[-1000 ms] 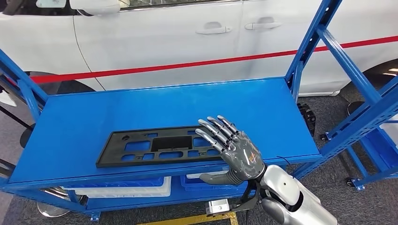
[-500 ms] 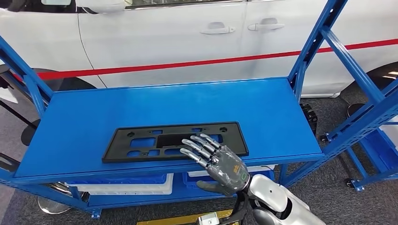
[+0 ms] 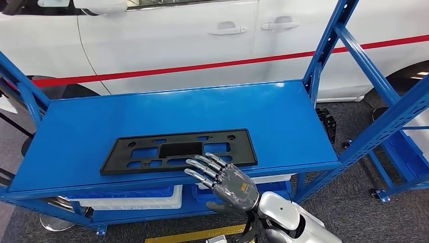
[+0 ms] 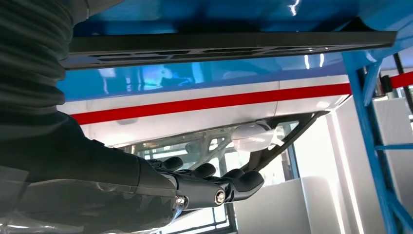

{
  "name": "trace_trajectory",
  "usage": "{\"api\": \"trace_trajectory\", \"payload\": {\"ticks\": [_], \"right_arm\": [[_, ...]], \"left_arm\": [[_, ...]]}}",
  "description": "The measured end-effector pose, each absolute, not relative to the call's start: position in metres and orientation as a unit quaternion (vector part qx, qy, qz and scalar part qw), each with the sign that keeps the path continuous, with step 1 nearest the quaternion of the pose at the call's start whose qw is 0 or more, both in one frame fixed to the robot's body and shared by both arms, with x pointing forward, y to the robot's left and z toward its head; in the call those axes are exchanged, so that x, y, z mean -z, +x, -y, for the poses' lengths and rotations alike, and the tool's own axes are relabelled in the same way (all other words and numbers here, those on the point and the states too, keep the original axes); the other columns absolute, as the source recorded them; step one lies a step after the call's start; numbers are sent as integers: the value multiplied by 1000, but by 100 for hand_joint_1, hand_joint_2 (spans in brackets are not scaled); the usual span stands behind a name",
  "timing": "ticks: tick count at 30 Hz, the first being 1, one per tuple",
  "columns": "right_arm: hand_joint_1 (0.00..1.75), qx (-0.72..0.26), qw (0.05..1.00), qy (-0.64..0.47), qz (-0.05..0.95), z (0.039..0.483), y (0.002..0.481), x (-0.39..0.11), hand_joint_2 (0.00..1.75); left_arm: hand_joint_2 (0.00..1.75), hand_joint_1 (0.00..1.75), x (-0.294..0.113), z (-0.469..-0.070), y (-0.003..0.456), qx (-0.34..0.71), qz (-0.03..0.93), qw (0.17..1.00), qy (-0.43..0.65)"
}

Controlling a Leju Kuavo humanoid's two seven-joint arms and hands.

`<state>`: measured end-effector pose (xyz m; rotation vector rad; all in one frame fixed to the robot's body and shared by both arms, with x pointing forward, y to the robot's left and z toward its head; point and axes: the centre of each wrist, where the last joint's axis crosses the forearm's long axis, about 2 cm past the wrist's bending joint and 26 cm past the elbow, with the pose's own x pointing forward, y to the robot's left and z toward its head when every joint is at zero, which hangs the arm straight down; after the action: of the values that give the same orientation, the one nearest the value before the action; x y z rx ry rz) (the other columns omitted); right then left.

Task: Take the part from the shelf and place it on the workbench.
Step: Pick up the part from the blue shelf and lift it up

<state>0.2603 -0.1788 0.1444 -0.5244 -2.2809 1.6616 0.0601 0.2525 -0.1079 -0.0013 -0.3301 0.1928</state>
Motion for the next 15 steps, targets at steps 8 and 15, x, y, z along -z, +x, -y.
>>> {"api": "trace_trajectory", "payload": {"ticks": [8,15], "right_arm": [[0,-598,140,-118,780,146,273,-149,175],[0,-607,155,-44,778,87,276,-157,175]], "left_arm": [[0,0,107,-248,61,-93,163,982,-4],[0,0,107,-241,62,-84,156,984,-10]]}}
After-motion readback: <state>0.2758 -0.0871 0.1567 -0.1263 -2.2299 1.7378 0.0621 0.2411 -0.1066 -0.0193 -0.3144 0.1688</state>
